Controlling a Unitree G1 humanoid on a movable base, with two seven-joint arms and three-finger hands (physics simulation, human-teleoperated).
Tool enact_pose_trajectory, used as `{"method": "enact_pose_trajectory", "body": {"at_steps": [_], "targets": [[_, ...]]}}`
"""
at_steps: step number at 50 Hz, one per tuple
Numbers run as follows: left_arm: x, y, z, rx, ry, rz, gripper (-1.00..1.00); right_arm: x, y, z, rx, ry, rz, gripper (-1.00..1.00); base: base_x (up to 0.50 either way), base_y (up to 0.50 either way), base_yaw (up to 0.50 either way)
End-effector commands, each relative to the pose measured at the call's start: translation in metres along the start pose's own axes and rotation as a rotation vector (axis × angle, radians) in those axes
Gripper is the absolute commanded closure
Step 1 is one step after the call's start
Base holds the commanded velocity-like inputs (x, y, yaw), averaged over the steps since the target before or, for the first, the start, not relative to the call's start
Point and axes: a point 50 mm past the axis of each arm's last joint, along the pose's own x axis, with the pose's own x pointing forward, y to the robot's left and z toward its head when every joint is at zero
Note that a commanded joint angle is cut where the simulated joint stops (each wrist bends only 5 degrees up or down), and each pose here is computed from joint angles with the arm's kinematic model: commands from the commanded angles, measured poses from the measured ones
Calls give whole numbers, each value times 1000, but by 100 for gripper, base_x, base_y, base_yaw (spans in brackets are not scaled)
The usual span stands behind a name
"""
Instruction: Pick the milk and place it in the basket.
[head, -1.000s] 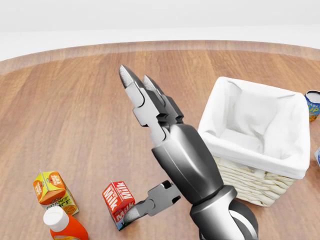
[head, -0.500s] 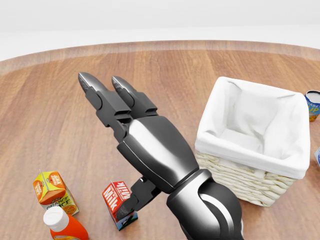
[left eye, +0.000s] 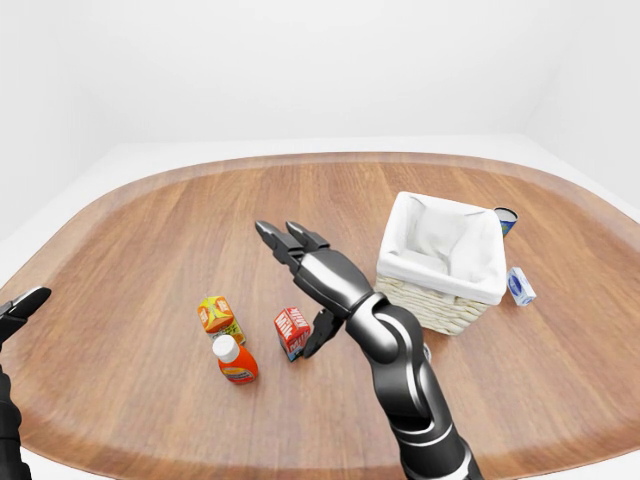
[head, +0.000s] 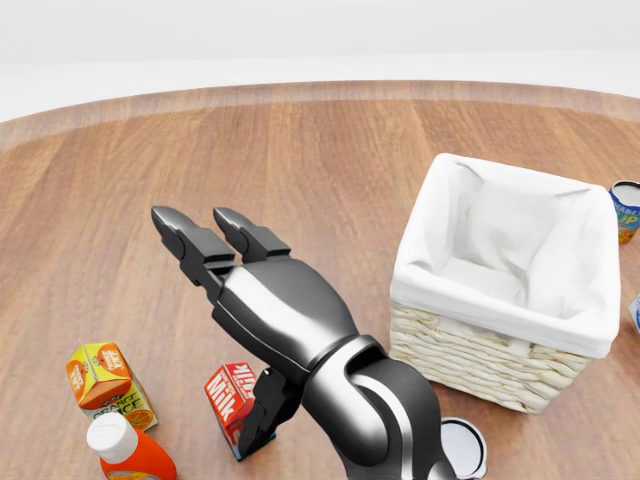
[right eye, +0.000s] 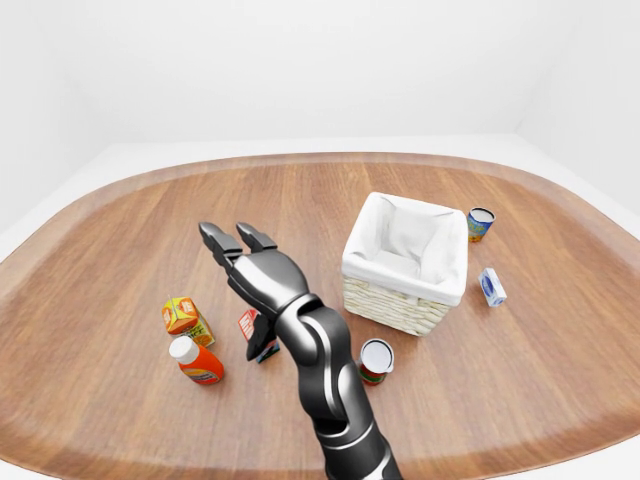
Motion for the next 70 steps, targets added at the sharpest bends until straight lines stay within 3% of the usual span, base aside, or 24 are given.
{"method": "enact_pose_trajectory", "body": {"at_steps": [1, 42, 70], "targets": [[0, 0, 0, 0, 0, 0, -100, 7, 14, -8, -11, 49, 81, -98, 0, 0, 0], [0, 0, 0, 1, 0, -1, -100, 23, 50, -32, -45, 174, 262, -98, 0, 0, 0], [0, 0, 0, 0, 1, -4, -100, 30, 61, -40, -62, 216, 319, -98, 0, 0, 0]]}}
